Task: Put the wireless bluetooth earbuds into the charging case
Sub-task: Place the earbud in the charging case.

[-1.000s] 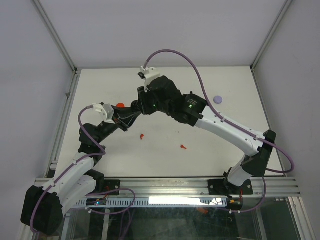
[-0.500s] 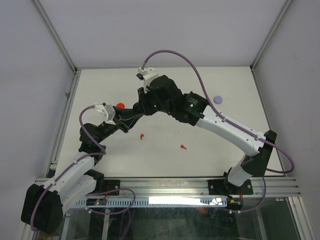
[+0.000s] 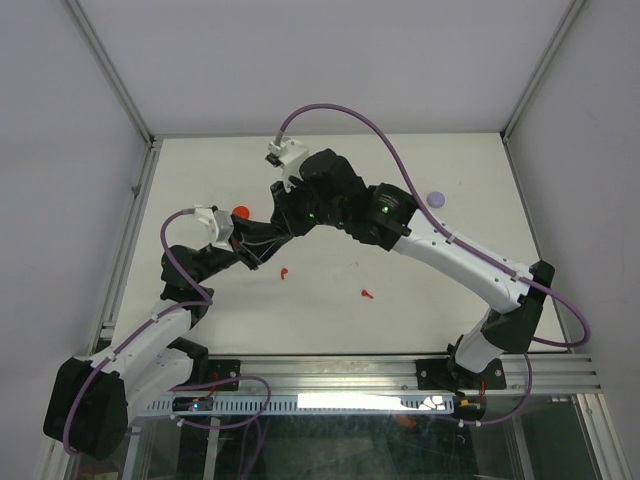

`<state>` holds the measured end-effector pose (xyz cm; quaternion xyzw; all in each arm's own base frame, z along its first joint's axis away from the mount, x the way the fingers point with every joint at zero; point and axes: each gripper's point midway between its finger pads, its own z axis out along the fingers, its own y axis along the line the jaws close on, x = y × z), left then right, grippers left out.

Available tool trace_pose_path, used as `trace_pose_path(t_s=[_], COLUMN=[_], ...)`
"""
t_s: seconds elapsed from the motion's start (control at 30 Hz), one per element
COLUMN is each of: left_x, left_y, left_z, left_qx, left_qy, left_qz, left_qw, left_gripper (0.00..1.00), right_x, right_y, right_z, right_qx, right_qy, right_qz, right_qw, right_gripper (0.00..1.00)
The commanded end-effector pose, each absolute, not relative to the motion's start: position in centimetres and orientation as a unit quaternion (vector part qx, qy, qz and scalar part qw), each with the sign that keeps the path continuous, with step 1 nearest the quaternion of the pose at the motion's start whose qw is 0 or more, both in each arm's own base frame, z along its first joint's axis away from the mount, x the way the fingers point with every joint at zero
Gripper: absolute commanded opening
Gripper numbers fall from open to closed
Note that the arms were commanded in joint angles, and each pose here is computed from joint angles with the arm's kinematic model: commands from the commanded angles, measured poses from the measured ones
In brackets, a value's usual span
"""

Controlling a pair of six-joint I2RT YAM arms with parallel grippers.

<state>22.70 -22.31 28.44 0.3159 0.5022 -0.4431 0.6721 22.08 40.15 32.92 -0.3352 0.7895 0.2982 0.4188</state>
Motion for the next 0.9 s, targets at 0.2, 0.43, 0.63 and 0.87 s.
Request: trace_pose_path(t_s=[0.2, 0.43, 0.63, 0.87], left_x=[21.2, 22.5, 23.3, 23.4], left_y=[-22.8, -22.2, -21.7, -21.8], left_z=[30.9, 30.7, 30.6, 30.6], left_qx=[0.343, 0.313, 0.297, 0.296], left_qy=[0.451, 0.471, 0.482, 0.483], left_qz=[-0.460, -0.439, -0.424, -0.424], left_qw=[0.684, 0.698, 0.707, 0.706], left_gripper=[0.00, 0.00, 0.00, 0.00], right_x=[20.7, 21.9, 23.0, 22.9], right_y=[40.0, 37.8, 36.9, 38.5], right_z=[36.2, 37.8, 36.2, 35.7], right_qx=[-0.373, -0.311, -0.262, -0.259], right_qy=[0.748, 0.753, 0.781, 0.774], right_qz=[0.328, 0.314, 0.289, 0.318], right_qw=[0.440, 0.487, 0.488, 0.483], right_gripper=[0.25, 0.31, 0.32, 0.35])
